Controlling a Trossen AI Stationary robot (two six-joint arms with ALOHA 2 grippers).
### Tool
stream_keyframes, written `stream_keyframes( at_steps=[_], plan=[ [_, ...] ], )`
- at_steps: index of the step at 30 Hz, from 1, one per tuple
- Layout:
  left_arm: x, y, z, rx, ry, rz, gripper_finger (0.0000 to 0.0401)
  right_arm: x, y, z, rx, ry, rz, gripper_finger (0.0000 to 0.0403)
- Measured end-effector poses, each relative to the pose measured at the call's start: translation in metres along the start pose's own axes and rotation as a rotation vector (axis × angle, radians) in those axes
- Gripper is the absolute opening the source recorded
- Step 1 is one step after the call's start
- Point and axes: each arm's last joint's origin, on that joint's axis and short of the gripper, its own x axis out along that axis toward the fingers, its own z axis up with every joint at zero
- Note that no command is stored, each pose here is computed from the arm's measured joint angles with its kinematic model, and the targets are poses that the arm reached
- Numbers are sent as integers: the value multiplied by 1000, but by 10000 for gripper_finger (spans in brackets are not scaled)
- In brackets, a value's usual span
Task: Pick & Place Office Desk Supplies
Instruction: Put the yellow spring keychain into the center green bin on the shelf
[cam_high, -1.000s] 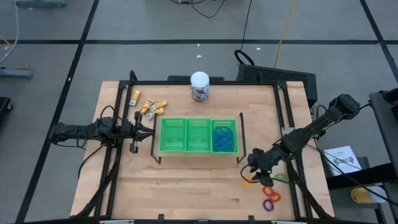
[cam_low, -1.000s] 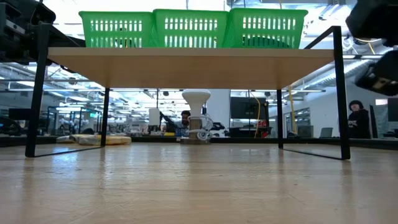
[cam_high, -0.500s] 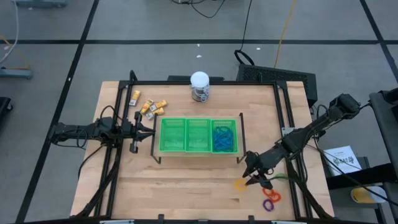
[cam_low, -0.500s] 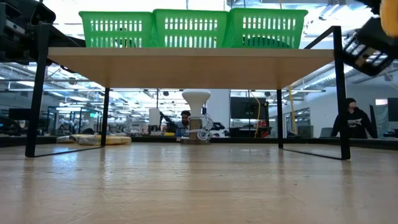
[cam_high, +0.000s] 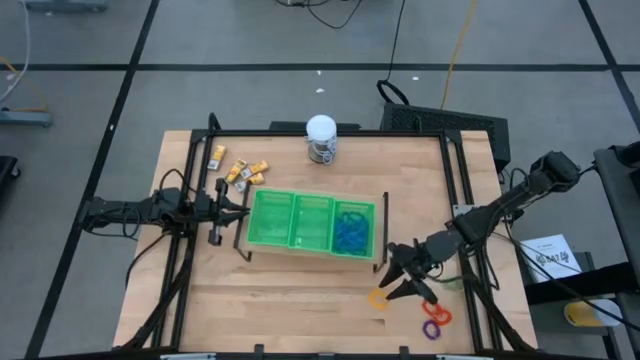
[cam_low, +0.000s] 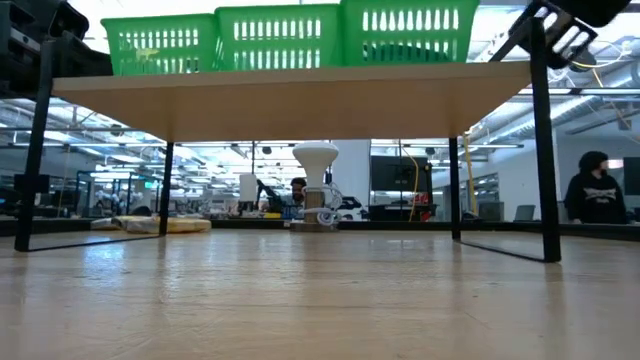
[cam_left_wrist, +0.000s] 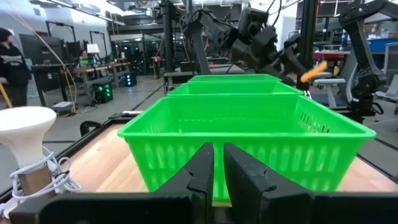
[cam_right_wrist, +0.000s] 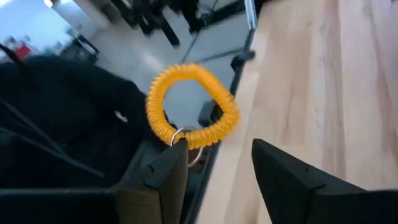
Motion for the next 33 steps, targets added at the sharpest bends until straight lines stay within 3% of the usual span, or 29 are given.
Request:
stream_keyframes(
  at_steps=[7, 18, 25, 33],
  plan=[
    [0, 0, 0, 0, 2, 0, 45, 0, -1, 0, -6, 2, -6, 169],
    [0, 0, -1, 0, 5, 0, 45, -4, 13, 22, -73, -190, 199, 169],
    [0, 0, -1, 0, 6, 0, 45, -7, 0, 56, -76, -282, 114, 169],
    [0, 0, 0, 1, -7, 1, 45, -5, -18, 118, -182, -290, -91, 169]
  ],
)
